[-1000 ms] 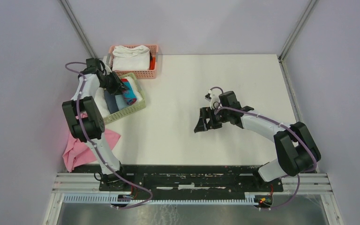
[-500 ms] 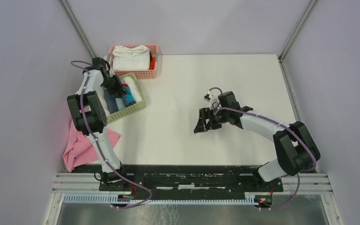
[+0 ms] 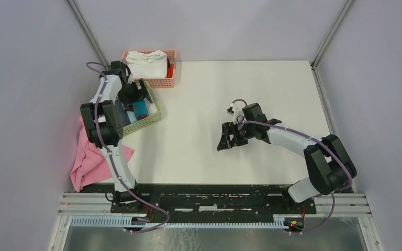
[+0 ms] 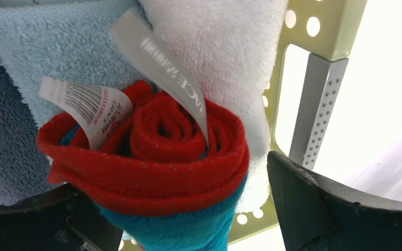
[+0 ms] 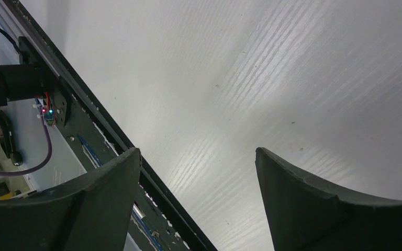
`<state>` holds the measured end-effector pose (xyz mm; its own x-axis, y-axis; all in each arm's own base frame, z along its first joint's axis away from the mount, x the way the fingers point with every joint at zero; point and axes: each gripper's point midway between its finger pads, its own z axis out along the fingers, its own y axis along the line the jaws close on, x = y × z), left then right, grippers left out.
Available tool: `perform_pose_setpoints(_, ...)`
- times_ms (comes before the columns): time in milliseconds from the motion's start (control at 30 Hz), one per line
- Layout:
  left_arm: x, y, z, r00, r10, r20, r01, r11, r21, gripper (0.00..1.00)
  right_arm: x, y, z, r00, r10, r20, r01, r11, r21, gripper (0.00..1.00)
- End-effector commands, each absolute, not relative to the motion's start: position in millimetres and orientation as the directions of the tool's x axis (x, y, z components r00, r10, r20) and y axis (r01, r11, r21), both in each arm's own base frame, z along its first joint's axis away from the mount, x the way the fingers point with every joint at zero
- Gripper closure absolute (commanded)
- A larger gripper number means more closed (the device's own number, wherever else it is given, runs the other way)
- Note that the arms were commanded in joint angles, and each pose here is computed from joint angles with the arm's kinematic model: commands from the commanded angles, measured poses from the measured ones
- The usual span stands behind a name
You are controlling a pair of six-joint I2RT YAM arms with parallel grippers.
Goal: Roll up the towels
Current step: Place the towel in the bin, then reset both arms
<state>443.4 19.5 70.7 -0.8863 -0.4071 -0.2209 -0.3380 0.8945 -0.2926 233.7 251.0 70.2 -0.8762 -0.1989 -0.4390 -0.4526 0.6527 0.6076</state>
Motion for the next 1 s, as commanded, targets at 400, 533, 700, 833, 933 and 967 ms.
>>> perform_pose_setpoints(400, 436.7, 30.4, 172.9, -0.802, -0.37, -0.468, -0.288, 0.927, -0.24, 0.01, 256.4, 232.7, 124.9, -0.793, -0.185, -0.581, -0.503, 0.738, 0.451, 0.13)
perform_pose_setpoints(533, 414.4, 27.1, 202.2, -0.758, -0.355, -0.548, -0.285, 0.935, -0.212, 0.01, 266.0, 204.5, 145.0, -0.754, -0.174, -0.633, -0.459, 0.829, 0.318, 0.13)
perform_pose_setpoints(700, 375.7, 26.0, 244.3, -0.62, -0.352, -0.701, -0.275, 0.935, -0.226, 0.01, 275.8, 165.5, 186.7, -0.661, -0.131, -0.739, -0.369, 0.914, 0.168, 0.12)
perform_pose_setpoints(833, 332.9, 18.8, 302.8, -0.392, -0.341, -0.854, -0.208, 0.938, -0.279, 0.01, 277.1, 126.7, 225.4, -0.553, -0.072, -0.83, -0.237, 0.969, 0.074, 0.1)
perform_pose_setpoints(933, 304.3, 14.1, 326.6, -0.293, -0.307, -0.905, -0.198, 0.946, -0.257, 0.01, 270.2, 97.6, 251.8, -0.471, -0.059, -0.88, -0.151, 0.988, 0.015, 0.05)
perform_pose_setpoints(967, 297.7, 11.3, 329.2, -0.287, -0.286, -0.914, -0.202, 0.951, -0.235, 0.01, 266.7, 91.3, 259.8, -0.443, -0.061, -0.895, -0.141, 0.99, 0.002, 0.04)
